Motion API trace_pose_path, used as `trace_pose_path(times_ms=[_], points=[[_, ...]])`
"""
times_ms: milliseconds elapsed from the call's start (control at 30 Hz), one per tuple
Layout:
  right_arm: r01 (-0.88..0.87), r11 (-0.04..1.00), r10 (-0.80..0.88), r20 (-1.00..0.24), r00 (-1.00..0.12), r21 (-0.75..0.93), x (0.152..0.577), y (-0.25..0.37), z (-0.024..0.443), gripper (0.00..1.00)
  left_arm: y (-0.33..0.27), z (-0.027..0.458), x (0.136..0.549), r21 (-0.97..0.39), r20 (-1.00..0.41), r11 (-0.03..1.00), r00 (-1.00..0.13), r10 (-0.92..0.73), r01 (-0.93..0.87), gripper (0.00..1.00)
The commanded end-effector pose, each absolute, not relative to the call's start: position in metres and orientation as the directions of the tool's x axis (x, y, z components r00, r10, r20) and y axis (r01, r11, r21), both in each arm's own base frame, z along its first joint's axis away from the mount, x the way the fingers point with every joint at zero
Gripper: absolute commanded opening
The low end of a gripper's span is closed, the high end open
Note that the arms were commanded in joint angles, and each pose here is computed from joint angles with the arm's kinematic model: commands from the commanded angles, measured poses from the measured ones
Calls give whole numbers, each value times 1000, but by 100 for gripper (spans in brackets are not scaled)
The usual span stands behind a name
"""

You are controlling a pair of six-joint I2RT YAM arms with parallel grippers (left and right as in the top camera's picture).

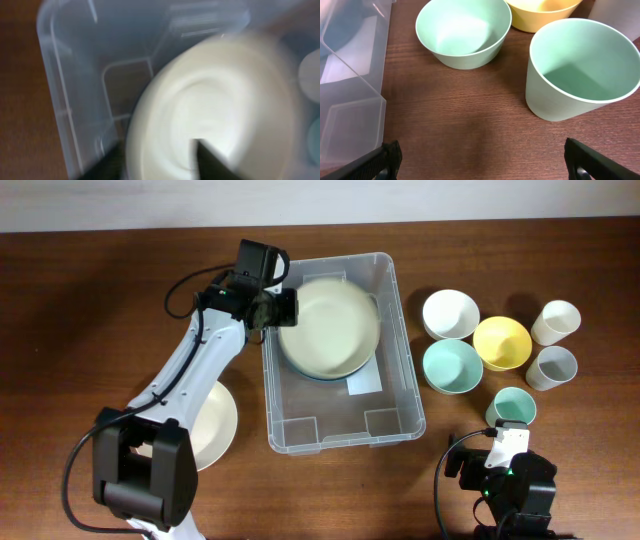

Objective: Pack container
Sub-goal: 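Carry the cream plate over and set it on the blue plate, then move the left gripper to the front cream plate and grasp it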

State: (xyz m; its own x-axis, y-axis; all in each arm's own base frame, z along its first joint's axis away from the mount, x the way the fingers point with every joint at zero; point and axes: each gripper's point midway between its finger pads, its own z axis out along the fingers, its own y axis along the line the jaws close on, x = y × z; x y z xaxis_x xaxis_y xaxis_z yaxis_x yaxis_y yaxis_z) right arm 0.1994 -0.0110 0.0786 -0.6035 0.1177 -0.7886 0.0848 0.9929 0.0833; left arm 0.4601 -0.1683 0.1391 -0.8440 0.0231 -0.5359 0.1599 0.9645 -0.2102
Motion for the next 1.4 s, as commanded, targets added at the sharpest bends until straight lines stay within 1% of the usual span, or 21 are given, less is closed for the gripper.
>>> trace_pose_path(times_ms=[0, 167, 300, 333, 367, 467, 533, 600, 667, 700, 800, 967, 1100, 1200, 1367], points=[[61, 995, 101, -796, -597, 81, 200, -8, 82, 99, -168, 162, 467, -208, -591, 963, -807, 15, 170, 87], [61, 995, 101, -796, -597, 81, 200, -8, 82, 99, -153, 206, 473, -219, -655, 963, -755, -26, 157, 87], [61, 995, 101, -796, -597, 81, 200, -8, 82, 99, -114, 232, 458, -227, -646, 970, -758, -88, 80, 87], [61, 995, 101, -796, -597, 81, 200, -8, 82, 99, -104, 234, 452, -230, -631, 972, -768, -109, 52, 93], [61, 995, 101, -796, -597, 81, 200, -8, 82, 99, -91, 234, 444, -232, -605, 973, -785, -133, 14, 95], [61, 995, 101, -796, -597, 81, 200, -8, 82, 99, -64, 227, 424, -244, -527, 965, -822, -218, -99, 99], [61, 995, 101, -796, -597, 81, 200, -8, 82, 99, -42, 214, 404, -257, -419, 935, -843, -336, -245, 99], [61, 995, 101, -796, -597, 81, 200, -8, 82, 99, -27, 203, 387, -265, -323, 884, -829, -457, -384, 100], [61, 995, 101, -796, -597, 81, 200, -8, 82, 99, -18, 197, 376, -255, -272, 855, -815, -512, -452, 99], [61, 995, 101, -796, -597, 81, 200, -8, 82, 99, -13, 196, 374, -244, -267, 851, -812, -520, -465, 99], [61, 995, 101, -796, -597, 81, 200, -8, 82, 99, 19, 195, 371, -147, -314, 835, -776, -547, -530, 99], [61, 995, 101, -796, -597, 81, 200, -8, 82, 99, 77, 195, 360, -18, -376, 764, -704, -603, -645, 99], [61, 995, 101, -796, -597, 81, 200, -8, 82, 99, 111, 192, 350, 5, -376, 713, -662, -648, -701, 99], [61, 995, 101, -796, -596, 81, 200, -8, 82, 99, 134, 180, 342, 32, -368, 706, -665, -650, -708, 99], [61, 995, 101, -796, -597, 81, 200, -8, 82, 99, 149, 152, 334, 63, -353, 717, -687, -635, -695, 96]])
